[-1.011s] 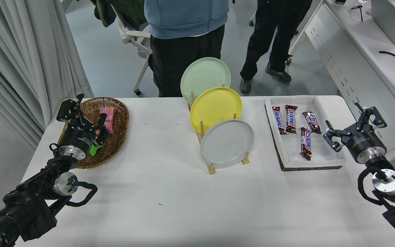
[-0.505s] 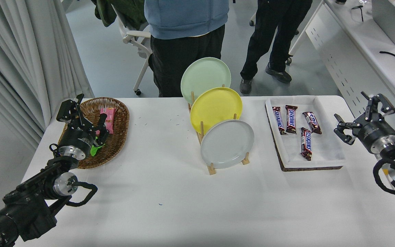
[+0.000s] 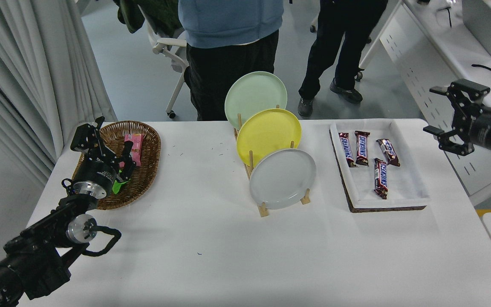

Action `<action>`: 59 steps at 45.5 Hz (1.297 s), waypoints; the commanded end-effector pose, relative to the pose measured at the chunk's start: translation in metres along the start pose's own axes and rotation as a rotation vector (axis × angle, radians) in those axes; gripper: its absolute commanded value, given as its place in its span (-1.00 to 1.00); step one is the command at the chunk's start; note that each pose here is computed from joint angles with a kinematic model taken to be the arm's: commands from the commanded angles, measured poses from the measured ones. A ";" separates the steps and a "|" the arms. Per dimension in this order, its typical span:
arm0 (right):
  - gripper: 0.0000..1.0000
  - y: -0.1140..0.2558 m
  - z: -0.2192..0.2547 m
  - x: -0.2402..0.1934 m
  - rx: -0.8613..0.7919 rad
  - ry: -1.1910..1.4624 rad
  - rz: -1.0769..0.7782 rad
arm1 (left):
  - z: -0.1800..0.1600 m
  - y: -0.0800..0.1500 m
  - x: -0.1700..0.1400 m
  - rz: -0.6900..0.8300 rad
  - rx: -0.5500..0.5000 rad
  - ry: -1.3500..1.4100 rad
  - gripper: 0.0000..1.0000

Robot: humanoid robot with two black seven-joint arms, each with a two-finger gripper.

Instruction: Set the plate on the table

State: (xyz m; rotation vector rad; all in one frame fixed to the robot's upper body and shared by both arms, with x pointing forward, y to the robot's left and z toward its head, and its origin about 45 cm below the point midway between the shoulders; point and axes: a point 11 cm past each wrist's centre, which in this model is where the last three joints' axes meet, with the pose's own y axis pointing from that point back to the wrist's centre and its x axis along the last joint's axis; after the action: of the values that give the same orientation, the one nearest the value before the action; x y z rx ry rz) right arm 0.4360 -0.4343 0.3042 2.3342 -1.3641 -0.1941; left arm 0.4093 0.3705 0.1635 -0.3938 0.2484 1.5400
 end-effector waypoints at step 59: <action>1.00 -0.032 -0.002 -0.115 -0.159 -0.081 -0.120 | 0.000 0.000 0.000 0.000 0.000 0.000 1.00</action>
State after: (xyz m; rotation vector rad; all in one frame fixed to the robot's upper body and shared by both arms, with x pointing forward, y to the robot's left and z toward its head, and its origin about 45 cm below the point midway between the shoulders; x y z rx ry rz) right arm 0.4120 -0.3426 0.3094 2.4277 -1.0980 -0.3279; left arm 0.4093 0.3705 0.1635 -0.3940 0.2486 1.5401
